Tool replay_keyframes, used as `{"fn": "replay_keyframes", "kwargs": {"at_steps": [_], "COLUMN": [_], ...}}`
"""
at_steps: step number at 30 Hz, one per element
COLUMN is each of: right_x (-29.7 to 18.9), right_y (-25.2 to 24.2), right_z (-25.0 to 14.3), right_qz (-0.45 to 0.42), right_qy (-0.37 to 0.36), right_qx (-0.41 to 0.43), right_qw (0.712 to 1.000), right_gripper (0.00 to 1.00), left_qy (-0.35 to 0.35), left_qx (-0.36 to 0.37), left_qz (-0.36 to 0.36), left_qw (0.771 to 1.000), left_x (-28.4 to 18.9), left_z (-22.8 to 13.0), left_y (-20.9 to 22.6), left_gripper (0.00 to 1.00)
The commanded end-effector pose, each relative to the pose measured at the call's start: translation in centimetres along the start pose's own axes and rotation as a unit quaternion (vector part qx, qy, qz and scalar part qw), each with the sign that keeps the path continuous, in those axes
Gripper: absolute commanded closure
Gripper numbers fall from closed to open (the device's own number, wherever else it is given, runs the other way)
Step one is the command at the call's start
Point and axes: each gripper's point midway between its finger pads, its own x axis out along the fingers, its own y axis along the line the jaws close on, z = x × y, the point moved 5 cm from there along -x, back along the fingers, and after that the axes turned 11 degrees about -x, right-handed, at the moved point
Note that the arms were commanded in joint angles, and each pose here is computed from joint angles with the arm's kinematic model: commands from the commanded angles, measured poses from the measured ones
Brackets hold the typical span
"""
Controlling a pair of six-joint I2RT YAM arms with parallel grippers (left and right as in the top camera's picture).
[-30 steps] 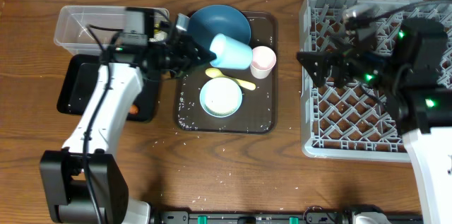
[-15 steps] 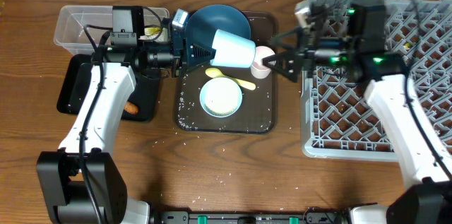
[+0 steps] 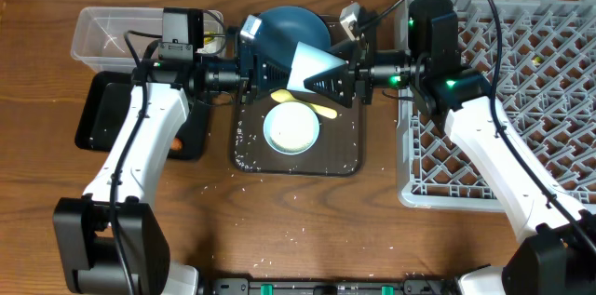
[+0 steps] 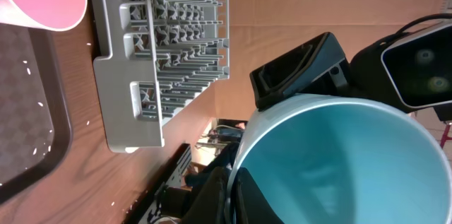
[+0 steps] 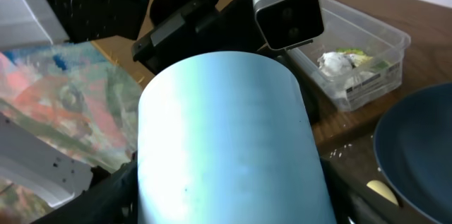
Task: Sort waste into correct bins and load items into the dishwasher rack
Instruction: 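Hand light-blue cup from left gripper to right gripper, then place light-blue cup upside down in dish rack with right gripper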
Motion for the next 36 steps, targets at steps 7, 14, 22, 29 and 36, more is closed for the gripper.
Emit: {"fn": "replay_keyframes", "kwargs": {"at_steps": [7,14,22,29,36], "right_x": [-0.6,-7.7,-18.9,-19.4,-18.3], "right_y": [-0.7,-3.3,-2.6,-0.8,-2.0], "right_z": [0.5,0.9,0.7,-3.1,-9.0], "right_qz": [-0.024,-0.218,-0.502,-0.497,-0.433], "right_qy": [-0.005,-0.005,0.102,0.245,0.37], "right_qx": [0.018,0.1,0.179,0.273,0.376], "right_qw": [1.0,0.971,0.84,0.787,0.731], "right_gripper": [0.43,0.44,0.46,0.47,0.46], "left_qy": [-0.011,-0.126,-0.289,-0.324,-0.324], "left_qx": [0.016,0.015,0.011,0.003,0.011], "left_qz": [0.006,0.11,0.261,0.311,0.348], "left_qw": [1.0,0.986,0.921,0.894,0.88], "left_x": [-0.1,-0.8,-3.8,-5.0,-5.5], "left_z": [0.1,2.9,6.4,6.7,6.5], "left_y": [-0.9,1.6,4.8,6.0,7.1], "left_gripper": [0.79,0.5,0.49,0.48,0.48]}}
